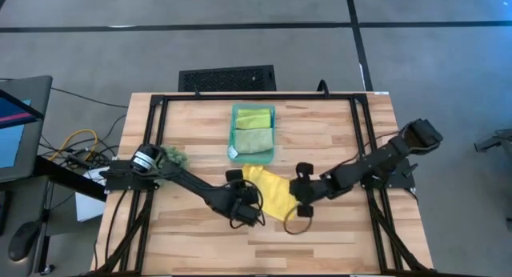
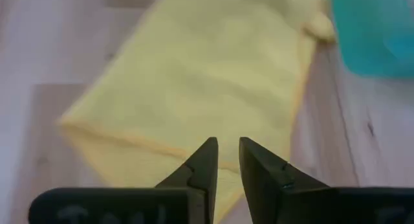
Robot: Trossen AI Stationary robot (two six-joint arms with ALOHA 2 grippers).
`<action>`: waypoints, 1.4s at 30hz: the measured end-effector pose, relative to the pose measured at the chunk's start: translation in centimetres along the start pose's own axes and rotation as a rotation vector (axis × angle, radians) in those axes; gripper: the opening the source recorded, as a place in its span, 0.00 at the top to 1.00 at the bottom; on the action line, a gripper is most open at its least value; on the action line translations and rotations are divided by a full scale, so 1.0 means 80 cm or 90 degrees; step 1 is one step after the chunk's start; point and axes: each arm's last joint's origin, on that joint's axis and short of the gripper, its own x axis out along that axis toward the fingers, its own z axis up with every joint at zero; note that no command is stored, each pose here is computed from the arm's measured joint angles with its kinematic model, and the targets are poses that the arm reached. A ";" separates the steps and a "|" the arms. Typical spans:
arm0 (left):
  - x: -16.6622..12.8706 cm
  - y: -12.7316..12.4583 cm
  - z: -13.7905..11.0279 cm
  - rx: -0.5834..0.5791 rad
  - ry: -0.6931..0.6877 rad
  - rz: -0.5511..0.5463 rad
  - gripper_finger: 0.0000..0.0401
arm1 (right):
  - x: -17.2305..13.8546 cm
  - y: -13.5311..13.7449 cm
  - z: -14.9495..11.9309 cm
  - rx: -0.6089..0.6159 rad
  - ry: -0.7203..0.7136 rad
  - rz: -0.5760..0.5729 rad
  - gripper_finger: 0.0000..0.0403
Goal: Fold microfiber towels
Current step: Fold the yellow microfiber cloth
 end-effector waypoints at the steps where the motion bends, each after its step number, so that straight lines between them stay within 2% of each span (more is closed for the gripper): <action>1: 0.005 0.003 -0.004 0.004 0.009 0.012 0.72 | 0.006 -0.004 -0.001 0.018 0.014 0.004 0.79; 3: 0.015 0.010 -0.010 0.009 0.016 0.047 0.72 | 0.023 -0.008 -0.005 0.035 0.057 0.042 0.79; 6: 0.021 0.020 -0.015 0.011 0.012 0.123 0.72 | 0.048 0.002 -0.013 0.026 0.107 0.152 0.79; 10: 0.013 0.033 -0.013 -0.007 0.006 0.214 0.72 | 0.075 0.026 -0.002 -0.049 0.071 0.292 0.79; 15: -0.016 0.029 0.003 -0.019 -0.039 0.240 0.72 | 0.070 0.056 0.029 -0.153 0.017 0.340 0.79; 18: -0.031 0.019 0.016 -0.023 -0.078 0.218 0.72 | 0.041 0.073 0.046 -0.199 -0.047 0.354 0.79; 22: -0.040 -0.003 0.030 -0.034 -0.154 0.156 0.72 | 0.006 0.081 0.032 -0.244 -0.005 0.300 0.79; 24: -0.040 -0.018 0.038 -0.029 -0.195 0.077 0.72 | -0.011 0.082 0.024 -0.241 0.023 0.261 0.79; 27: -0.031 -0.035 0.046 0.002 -0.247 -0.080 0.72 | -0.031 0.085 0.013 -0.221 0.053 0.213 0.79; 29: -0.026 -0.040 0.052 -0.005 -0.308 -0.148 0.72 | -0.042 0.089 0.009 -0.214 0.055 0.194 0.79; 32: -0.010 -0.039 0.057 -0.042 -0.370 -0.158 0.72 | -0.054 0.094 0.001 -0.217 0.049 0.166 0.79; 35: 0.017 -0.035 0.066 -0.072 -0.390 -0.169 0.72 | -0.059 0.095 -0.009 -0.226 0.044 0.147 0.79; 38: 0.048 -0.034 0.072 -0.069 -0.371 -0.206 0.72 | -0.062 0.093 -0.011 -0.229 0.033 0.125 0.79; 42: 0.079 -0.039 0.082 -0.048 -0.350 -0.220 0.69 | -0.060 0.091 -0.009 -0.224 0.027 0.109 0.79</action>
